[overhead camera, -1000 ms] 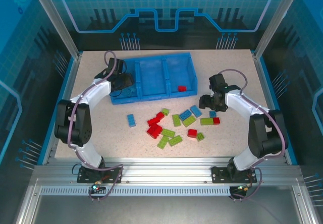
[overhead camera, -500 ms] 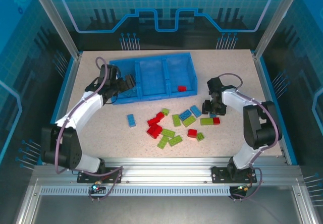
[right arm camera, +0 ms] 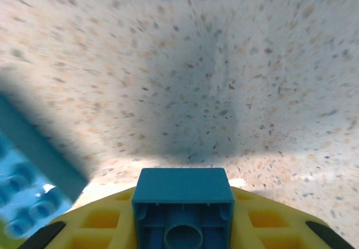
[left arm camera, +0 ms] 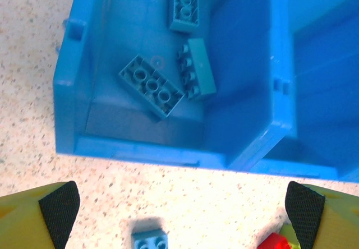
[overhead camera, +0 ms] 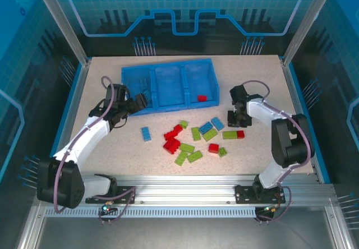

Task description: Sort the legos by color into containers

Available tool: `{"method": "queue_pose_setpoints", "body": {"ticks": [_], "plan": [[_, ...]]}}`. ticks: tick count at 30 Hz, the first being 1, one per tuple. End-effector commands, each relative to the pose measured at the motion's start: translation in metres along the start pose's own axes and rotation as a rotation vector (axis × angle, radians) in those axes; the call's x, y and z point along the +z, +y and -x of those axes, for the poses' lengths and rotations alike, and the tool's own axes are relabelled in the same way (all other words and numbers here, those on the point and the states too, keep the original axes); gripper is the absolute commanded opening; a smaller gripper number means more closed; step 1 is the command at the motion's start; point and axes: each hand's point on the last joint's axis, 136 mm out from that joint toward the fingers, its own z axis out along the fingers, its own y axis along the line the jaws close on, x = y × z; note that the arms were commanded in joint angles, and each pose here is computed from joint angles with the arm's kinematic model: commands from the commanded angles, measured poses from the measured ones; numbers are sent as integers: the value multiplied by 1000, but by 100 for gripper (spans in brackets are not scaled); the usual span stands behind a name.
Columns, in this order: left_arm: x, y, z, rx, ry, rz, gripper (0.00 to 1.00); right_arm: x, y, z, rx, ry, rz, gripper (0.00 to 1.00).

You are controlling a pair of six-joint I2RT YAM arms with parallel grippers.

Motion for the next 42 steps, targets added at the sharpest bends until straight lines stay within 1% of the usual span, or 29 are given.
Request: {"method": "queue_pose_setpoints", "body": {"ticks": [1,3,7,8,11,13,15,20,23,26,28,30,33,37,38,42], "plan": [[-1,10,-18,-30,28,22,99,-51,24,30,-36,-151,52,30],[1,15,-30,-31,51,32,99,-75,51,42,-77,-222,134,30],[0,32,-49,-55,75,84,99,-127,135,61,-199,-349,389,30],[-1,36,-53,-65,75,97,99,-139,157,64,-229,-371,454,30],[-3,44,-65,-92,83,103,99,-165,211,73,-288,-425,588,30],[-4,50,-74,-105,99,113,99,-173,242,77,-313,-426,663,31],[-4,55,-82,-111,114,122,99,-173,273,80,-336,-396,727,31],[-3,61,-94,-113,135,132,99,-159,341,83,-402,-335,793,31],[-2,60,-98,-119,146,129,99,-150,373,86,-406,-297,836,31],[0,58,-105,-120,158,121,99,-146,398,87,-420,-282,876,31],[1,56,-112,-115,172,120,99,-136,410,88,-416,-253,868,31],[3,54,-117,-113,183,119,99,-119,418,89,-406,-216,841,33],[5,50,-123,-121,195,114,99,-105,425,91,-388,-182,822,34],[7,46,-129,-118,204,111,99,-97,432,93,-368,-184,822,36],[7,45,-131,-116,210,107,99,-96,432,94,-364,-186,822,36],[9,44,-137,-94,233,128,99,-89,433,93,-360,-172,813,46]]}}
